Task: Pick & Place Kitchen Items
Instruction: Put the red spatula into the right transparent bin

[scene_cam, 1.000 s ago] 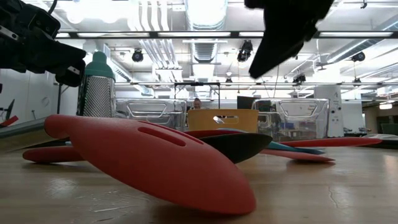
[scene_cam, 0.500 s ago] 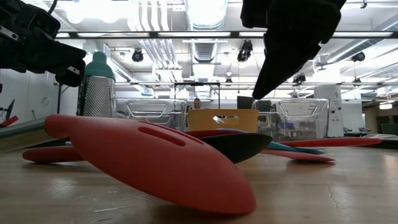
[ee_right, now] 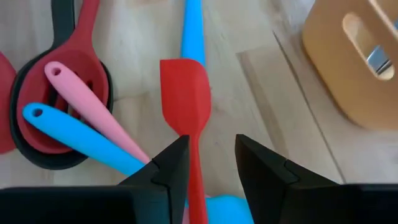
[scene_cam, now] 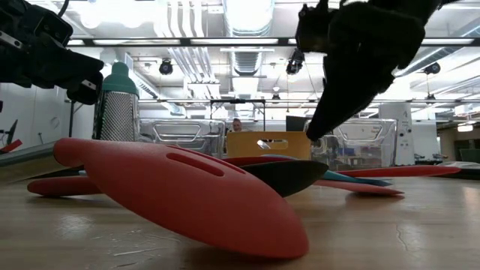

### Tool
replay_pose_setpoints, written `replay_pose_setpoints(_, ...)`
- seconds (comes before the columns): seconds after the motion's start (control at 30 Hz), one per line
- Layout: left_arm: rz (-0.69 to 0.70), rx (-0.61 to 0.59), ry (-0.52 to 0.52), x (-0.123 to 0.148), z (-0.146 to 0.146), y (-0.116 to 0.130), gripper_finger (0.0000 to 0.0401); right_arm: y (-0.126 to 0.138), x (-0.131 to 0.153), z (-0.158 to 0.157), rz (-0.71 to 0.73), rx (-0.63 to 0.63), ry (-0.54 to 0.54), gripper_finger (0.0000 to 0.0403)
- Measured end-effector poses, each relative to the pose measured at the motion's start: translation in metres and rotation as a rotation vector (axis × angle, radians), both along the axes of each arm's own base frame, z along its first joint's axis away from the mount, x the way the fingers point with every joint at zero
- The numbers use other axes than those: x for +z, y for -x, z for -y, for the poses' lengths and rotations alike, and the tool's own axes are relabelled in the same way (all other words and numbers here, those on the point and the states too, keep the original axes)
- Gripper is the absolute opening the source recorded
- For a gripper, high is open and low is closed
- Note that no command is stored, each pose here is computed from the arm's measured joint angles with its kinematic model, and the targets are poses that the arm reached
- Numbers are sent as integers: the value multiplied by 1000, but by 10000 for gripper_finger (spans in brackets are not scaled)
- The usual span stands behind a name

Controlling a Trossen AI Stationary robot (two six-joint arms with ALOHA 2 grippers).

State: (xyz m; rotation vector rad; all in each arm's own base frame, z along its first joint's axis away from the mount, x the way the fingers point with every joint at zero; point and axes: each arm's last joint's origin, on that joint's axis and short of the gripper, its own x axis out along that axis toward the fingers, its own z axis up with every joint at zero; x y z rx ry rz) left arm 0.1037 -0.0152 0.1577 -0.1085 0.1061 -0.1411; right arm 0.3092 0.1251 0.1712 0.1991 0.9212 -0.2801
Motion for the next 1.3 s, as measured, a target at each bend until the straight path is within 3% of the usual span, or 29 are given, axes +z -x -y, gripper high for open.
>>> replay_pose_setpoints(0.27, 0, 0, 0, 0, 0, 0, 12, 5, -14, -1, 56, 8, -66, 160)
replay_pose_setpoints(0.63, 0, 0, 0, 0, 0, 0, 12, 9, -19, -4, 52, 17, -67, 187)
replay_pose_setpoints(0.93, 0, 0, 0, 0, 0, 0, 12, 2, -45, -9, 19, 20, -68, 167)
replay_pose_setpoints(1.3, 0, 0, 0, 0, 0, 0, 12, 2, -45, -9, 22, 17, -68, 117)
